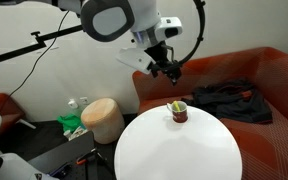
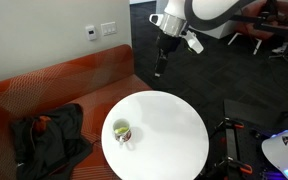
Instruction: Remove the yellow marker from the red mug
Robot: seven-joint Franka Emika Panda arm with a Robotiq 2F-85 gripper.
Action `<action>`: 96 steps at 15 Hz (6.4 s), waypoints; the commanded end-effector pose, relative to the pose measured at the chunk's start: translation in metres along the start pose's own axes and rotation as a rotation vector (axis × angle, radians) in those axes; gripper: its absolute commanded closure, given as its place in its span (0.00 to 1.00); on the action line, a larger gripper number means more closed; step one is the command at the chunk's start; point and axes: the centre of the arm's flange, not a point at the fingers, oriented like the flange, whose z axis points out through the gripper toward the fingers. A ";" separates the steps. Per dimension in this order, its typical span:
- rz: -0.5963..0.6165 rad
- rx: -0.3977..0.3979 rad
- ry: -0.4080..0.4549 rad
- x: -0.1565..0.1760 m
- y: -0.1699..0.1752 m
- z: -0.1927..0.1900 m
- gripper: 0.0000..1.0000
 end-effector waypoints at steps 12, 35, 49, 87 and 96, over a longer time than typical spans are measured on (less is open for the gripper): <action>-0.215 0.332 0.134 0.017 0.017 0.022 0.00; -0.672 0.677 0.387 0.010 0.042 0.113 0.00; -0.983 0.664 0.517 0.031 0.018 0.177 0.00; -1.150 0.483 0.447 0.063 0.031 0.309 0.34; -1.173 0.495 0.422 0.068 0.027 0.321 0.33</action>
